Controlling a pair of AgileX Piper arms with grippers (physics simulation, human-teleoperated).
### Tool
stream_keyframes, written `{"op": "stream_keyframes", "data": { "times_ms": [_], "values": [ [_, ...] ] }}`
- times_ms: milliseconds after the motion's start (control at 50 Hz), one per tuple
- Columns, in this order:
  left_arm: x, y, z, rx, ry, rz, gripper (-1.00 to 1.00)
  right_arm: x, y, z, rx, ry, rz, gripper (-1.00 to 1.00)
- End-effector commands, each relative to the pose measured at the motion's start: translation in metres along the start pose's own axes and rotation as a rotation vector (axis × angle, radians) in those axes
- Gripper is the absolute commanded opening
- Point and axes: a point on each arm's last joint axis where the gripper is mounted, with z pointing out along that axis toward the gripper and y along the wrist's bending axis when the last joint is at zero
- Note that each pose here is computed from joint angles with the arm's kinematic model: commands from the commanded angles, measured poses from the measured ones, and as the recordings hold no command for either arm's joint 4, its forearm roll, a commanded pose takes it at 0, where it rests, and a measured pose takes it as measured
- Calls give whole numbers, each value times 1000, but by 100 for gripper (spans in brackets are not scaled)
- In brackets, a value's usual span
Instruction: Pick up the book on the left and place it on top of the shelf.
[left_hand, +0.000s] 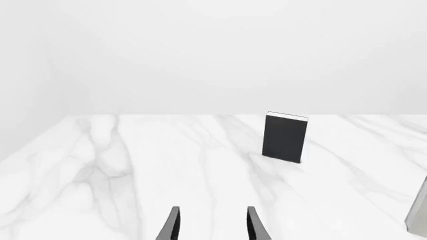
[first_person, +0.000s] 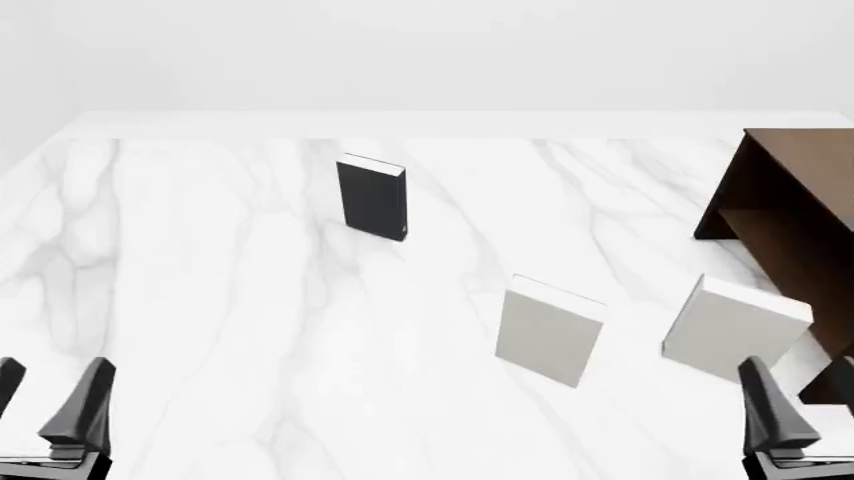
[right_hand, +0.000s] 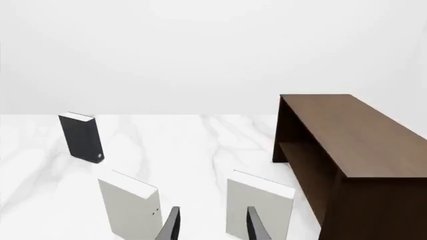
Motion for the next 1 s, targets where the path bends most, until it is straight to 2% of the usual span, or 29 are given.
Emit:
{"op": "stream_keyframes", "data": {
  "times_ms": [20,160,240,360,580,620,640,1000],
  "values": [
    [0,0,0,0,0,0,100,-2,0,0,-4,0,4,100],
    [0,0,0,0,0,0,100,-13,1,-1,-26,-14,11,100],
    [0,0,0,0,0,0,100,-43,2,-6,-33,-79,-2,100],
    [0,0,0,0,0,0,100,-70,3,-14,-87,-90,-40,100],
    [0,0,0,0,0,0,100,-116,9,4,-157,-99,-118,100],
    [0,0,0,0,0,0,100,-116,9,4,-157,-99,-118,100],
    [0,0,0,0,0,0,100,-130,11,9,-183,-107,-155,100],
    [0,0,0,0,0,0,100,-130,11,9,-183,-107,-155,100]
  ]
}}
